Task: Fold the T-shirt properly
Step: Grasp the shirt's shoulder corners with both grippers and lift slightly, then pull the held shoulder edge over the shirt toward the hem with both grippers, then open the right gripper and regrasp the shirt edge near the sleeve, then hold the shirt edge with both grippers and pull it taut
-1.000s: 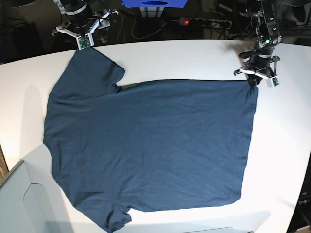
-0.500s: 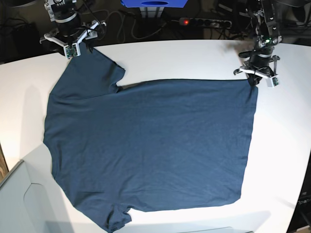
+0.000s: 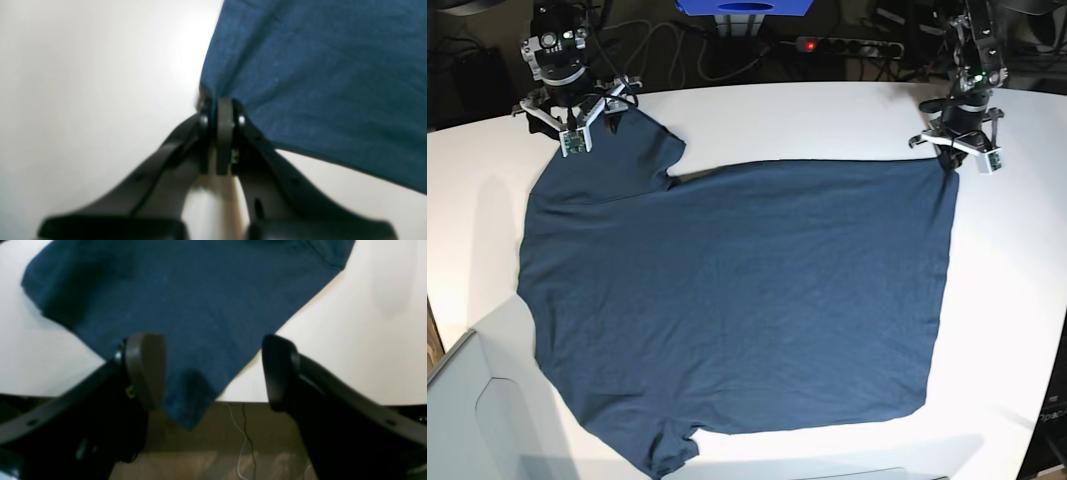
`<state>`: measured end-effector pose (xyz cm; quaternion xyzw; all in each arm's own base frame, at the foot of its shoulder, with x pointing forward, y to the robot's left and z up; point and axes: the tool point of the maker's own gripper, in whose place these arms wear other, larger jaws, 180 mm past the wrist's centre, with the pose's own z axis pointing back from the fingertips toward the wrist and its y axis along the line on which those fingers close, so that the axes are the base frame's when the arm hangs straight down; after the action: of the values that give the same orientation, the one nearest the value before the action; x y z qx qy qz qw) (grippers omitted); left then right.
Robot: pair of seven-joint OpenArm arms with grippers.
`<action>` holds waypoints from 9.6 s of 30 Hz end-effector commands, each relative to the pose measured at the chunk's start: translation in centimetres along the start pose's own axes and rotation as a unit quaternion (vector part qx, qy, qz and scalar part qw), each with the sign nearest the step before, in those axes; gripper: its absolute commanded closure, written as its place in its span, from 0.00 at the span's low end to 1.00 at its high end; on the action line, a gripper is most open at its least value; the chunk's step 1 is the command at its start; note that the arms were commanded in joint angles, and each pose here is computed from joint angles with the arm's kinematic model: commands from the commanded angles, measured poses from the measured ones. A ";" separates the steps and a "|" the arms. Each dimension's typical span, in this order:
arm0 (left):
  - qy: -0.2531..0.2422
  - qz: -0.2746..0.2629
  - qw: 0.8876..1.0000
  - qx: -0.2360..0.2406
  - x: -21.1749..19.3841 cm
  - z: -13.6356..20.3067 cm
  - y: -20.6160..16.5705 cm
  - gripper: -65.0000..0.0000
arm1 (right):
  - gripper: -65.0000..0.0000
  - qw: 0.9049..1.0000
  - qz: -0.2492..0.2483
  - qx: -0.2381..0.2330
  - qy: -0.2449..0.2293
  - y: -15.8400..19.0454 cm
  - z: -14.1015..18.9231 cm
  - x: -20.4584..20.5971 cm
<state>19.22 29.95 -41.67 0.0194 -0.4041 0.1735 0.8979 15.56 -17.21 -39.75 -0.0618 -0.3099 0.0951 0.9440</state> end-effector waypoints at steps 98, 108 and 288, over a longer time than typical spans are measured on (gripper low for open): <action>-0.172 -0.003 0.985 0.018 11.1 5.5 -0.3 1.00 | 1.00 0.975 0.055 -0.044 -0.213 -5.7 1.1 15.2; -0.163 -0.015 0.987 0.001 11.1 4.6 -1.2 1.00 | 1.00 0.973 0.092 -0.023 -0.209 -5.5 -2.1 17.2; -0.073 0.070 0.995 0.022 7.5 -3.2 1.0 1.00 | 0.53 0.996 0.086 0.010 -0.018 -12.2 -8.9 6.6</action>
<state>25.09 33.03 -39.83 0.0166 -0.4424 0.2479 0.8617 27.18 -27.86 -41.88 -0.0724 -0.3087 0.1737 0.9324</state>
